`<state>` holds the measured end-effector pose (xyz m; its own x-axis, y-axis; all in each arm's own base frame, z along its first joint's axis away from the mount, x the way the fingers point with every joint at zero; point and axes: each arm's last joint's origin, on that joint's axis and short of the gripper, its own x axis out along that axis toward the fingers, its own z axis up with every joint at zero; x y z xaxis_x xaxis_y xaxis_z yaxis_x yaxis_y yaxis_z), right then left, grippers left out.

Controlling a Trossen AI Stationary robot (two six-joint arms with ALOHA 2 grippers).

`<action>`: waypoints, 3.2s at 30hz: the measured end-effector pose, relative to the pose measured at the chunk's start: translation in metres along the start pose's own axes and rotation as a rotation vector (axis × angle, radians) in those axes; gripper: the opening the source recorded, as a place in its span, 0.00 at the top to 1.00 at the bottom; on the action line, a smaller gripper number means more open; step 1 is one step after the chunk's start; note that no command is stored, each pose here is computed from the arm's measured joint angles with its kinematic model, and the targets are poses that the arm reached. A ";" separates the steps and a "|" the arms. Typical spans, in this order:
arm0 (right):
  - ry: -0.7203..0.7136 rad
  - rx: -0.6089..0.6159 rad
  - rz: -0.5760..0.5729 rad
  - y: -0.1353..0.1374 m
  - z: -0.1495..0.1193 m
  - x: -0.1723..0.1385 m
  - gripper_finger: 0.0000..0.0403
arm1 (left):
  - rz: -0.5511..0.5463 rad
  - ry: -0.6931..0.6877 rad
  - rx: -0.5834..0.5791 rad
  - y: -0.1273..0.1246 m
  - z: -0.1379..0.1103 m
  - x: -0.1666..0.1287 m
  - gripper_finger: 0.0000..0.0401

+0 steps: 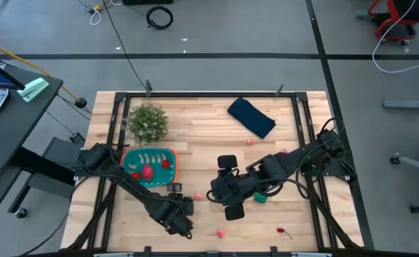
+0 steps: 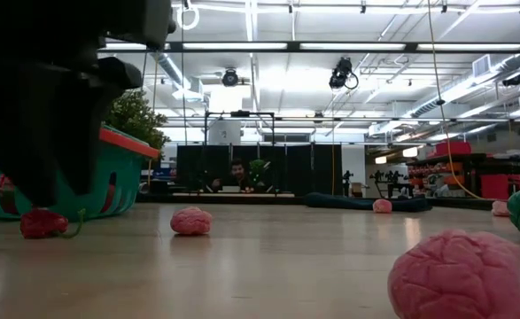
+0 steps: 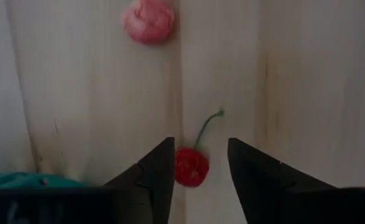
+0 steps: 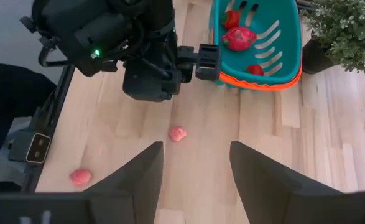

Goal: Pick and placing Produce into tupperware
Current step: Put the red cherry into the green basket

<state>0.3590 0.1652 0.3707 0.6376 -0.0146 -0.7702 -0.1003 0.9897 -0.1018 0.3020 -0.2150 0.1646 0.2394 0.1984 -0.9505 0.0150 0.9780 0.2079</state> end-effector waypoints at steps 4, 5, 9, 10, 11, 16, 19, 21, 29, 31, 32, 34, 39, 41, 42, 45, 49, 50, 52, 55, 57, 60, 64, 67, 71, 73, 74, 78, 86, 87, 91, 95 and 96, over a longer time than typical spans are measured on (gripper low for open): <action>0.000 0.001 0.000 0.000 0.000 0.000 0.52 | -0.032 -0.049 0.002 -0.003 0.005 0.000 0.63; 0.000 0.000 0.000 0.000 0.000 0.000 0.52 | -0.039 -0.061 0.002 -0.004 0.006 0.000 0.63; -0.001 0.002 -0.002 0.000 0.000 0.000 0.52 | -0.039 -0.063 0.002 -0.006 0.007 0.004 0.62; -0.001 0.002 -0.002 0.000 0.000 0.000 0.52 | -0.038 -0.061 0.000 -0.006 0.007 0.005 0.61; -0.001 0.002 -0.002 0.000 0.000 0.000 0.52 | -0.038 -0.065 -0.003 -0.006 0.007 0.005 0.61; -0.001 0.002 -0.002 0.000 0.000 0.000 0.52 | -0.034 -0.063 -0.007 -0.006 0.008 0.006 0.63; -0.001 0.002 -0.002 0.000 0.000 0.000 0.52 | -0.032 -0.061 -0.011 -0.005 0.008 0.007 0.65; -0.002 0.002 -0.002 0.000 0.000 0.000 0.52 | -0.031 -0.060 -0.011 -0.005 0.008 0.007 0.65; -0.006 0.081 -0.021 -0.001 0.000 -0.001 0.52 | -0.016 -0.037 -0.039 -0.006 0.006 0.012 0.65; -0.007 0.117 -0.039 -0.001 0.000 -0.001 0.52 | -0.014 -0.036 -0.042 -0.006 0.006 0.012 0.64; -0.007 0.132 -0.049 -0.002 0.000 -0.001 0.52 | -0.011 -0.032 -0.042 -0.005 0.006 0.013 0.64; -0.008 0.163 -0.072 -0.002 -0.001 0.000 0.52 | -0.011 -0.033 -0.044 -0.005 0.006 0.013 0.65; 0.022 0.202 -0.098 -0.003 -0.006 0.004 0.52 | -0.010 -0.032 -0.045 -0.005 0.006 0.013 0.67; 0.033 0.221 -0.114 -0.002 -0.008 0.007 0.52 | -0.009 -0.031 -0.047 -0.004 0.006 0.013 0.67; 0.038 0.229 -0.119 -0.002 -0.010 0.009 0.52 | -0.008 -0.031 -0.048 -0.004 0.007 0.013 0.67; 0.066 0.232 -0.130 -0.001 -0.015 0.015 0.52 | -0.004 -0.024 -0.045 -0.005 0.006 0.016 0.67; 0.091 0.223 -0.140 -0.001 -0.021 0.022 0.52 | 0.007 -0.012 -0.040 -0.008 0.006 0.025 0.68; 0.098 0.220 -0.142 0.000 -0.022 0.023 0.52 | 0.011 -0.011 -0.040 -0.008 0.006 0.026 0.69; 0.108 0.217 -0.145 0.000 -0.024 0.026 0.52 | 0.010 -0.010 -0.039 -0.008 0.006 0.026 0.69; 0.110 0.215 -0.146 0.000 -0.025 0.027 0.52 | 0.009 -0.011 -0.039 -0.008 0.006 0.025 0.71; 0.110 0.215 -0.147 0.000 -0.025 0.027 0.52 | 0.008 -0.006 -0.039 -0.008 0.006 0.025 0.72; 0.110 0.215 -0.147 0.000 -0.025 0.027 0.52 | 0.012 0.002 -0.037 -0.007 0.005 0.025 0.75; 0.110 0.215 -0.147 0.000 -0.025 0.027 0.52 | 0.021 0.017 -0.040 -0.006 0.003 0.025 0.83; 0.111 0.214 -0.147 0.000 -0.025 0.027 0.52 | 0.030 0.030 -0.054 -0.006 0.003 0.022 0.93; 0.111 0.213 -0.147 0.000 -0.025 0.027 0.52 | 0.046 0.046 -0.075 -0.006 0.006 0.012 0.98; 0.111 0.213 -0.147 0.000 -0.025 0.027 0.52 | 0.076 0.085 -0.072 -0.006 0.004 0.005 0.98; 0.111 0.213 -0.147 0.000 -0.025 0.027 0.52 | 0.086 0.095 -0.065 -0.006 0.004 0.000 0.99; 0.111 0.213 -0.146 0.000 -0.025 0.027 0.52 | 0.146 0.131 -0.059 -0.006 0.001 -0.023 0.99; 0.110 0.213 -0.146 0.000 -0.025 0.027 0.52 | 0.035 -0.010 -0.021 -0.018 0.012 -0.016 0.90; 0.111 0.213 -0.146 0.000 -0.025 0.027 0.52 | 0.029 -0.017 -0.016 -0.018 0.013 -0.015 0.87; 0.110 0.213 -0.146 0.000 -0.025 0.027 0.52 | 0.046 0.004 -0.017 -0.012 0.013 -0.008 0.72; 0.111 0.213 -0.146 0.000 -0.025 0.027 0.52 | 0.066 0.031 -0.021 -0.006 0.007 0.004 0.59; 0.111 0.213 -0.146 0.000 -0.025 0.027 0.52 | 0.070 0.036 -0.023 -0.005 0.005 0.009 0.57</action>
<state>0.3569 0.1613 0.3345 0.5448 -0.1633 -0.8225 0.1569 0.9834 -0.0913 0.3092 -0.2181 0.1568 0.2041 0.2680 -0.9416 -0.0227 0.9628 0.2691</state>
